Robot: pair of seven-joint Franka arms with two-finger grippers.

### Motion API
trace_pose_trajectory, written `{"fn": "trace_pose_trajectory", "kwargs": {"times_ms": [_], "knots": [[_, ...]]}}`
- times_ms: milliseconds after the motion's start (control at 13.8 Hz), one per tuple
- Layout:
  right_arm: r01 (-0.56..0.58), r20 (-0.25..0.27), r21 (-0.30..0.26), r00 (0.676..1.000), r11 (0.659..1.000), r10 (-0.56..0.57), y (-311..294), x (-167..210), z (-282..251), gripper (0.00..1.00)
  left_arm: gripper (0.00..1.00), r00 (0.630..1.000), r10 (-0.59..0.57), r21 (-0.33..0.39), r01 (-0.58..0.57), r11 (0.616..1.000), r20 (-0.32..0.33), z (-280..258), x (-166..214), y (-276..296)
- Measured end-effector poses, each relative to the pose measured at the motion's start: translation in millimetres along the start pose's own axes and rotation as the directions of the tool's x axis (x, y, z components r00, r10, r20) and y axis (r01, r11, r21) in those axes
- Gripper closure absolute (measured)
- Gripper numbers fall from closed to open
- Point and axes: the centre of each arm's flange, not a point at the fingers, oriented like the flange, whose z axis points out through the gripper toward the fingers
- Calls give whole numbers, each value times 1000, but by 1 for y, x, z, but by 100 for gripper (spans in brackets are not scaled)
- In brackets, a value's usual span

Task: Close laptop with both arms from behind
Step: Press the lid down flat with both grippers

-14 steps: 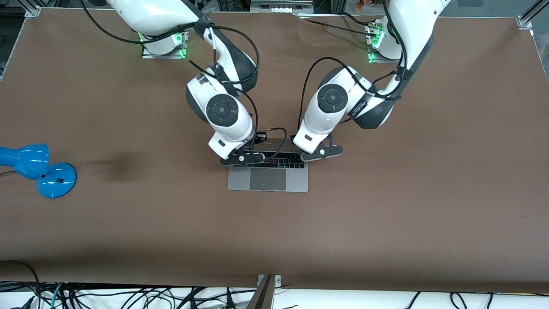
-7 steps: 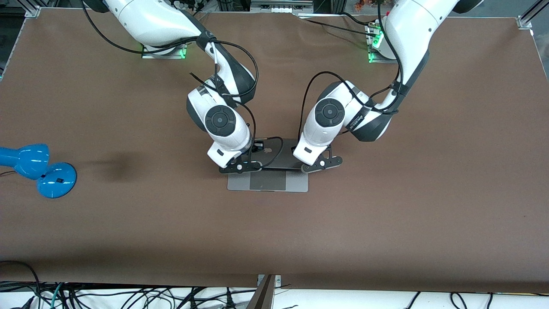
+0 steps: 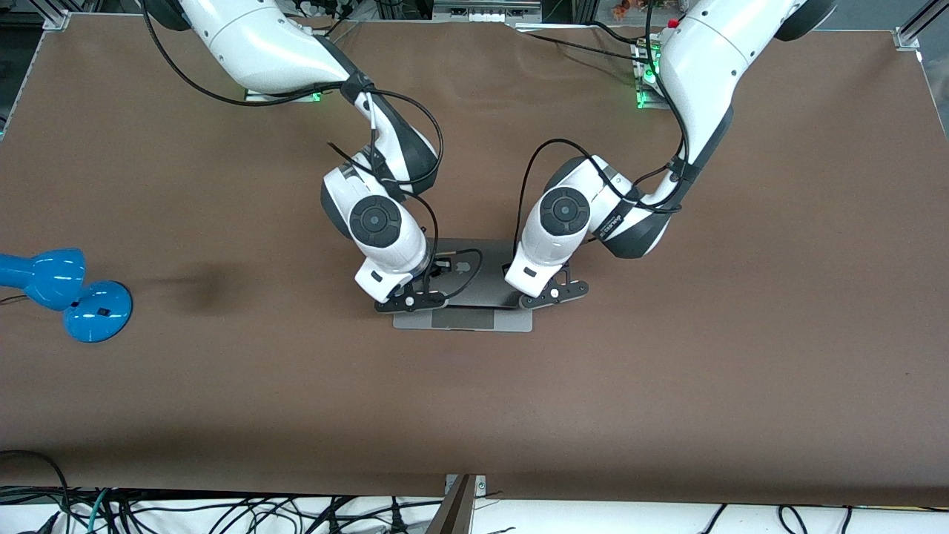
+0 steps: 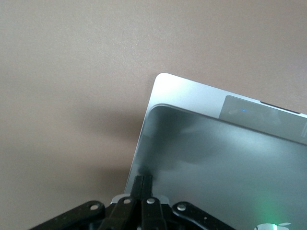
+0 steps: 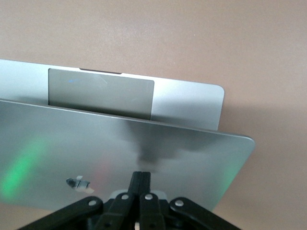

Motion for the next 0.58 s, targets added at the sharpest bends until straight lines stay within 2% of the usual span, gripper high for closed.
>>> {"fn": "trace_pose_trajectory", "kwargs": {"times_ms": [362, 579], "knots": [[11, -9, -4, 1000, 1000, -11, 7, 5, 6, 99, 99, 1000, -4, 11, 4, 1000, -4, 11, 4, 2], [8, -36, 7, 999, 1000, -7, 10, 11, 16, 99, 99, 1000, -10, 11, 10, 1000, 1, 18, 8, 3]]}}
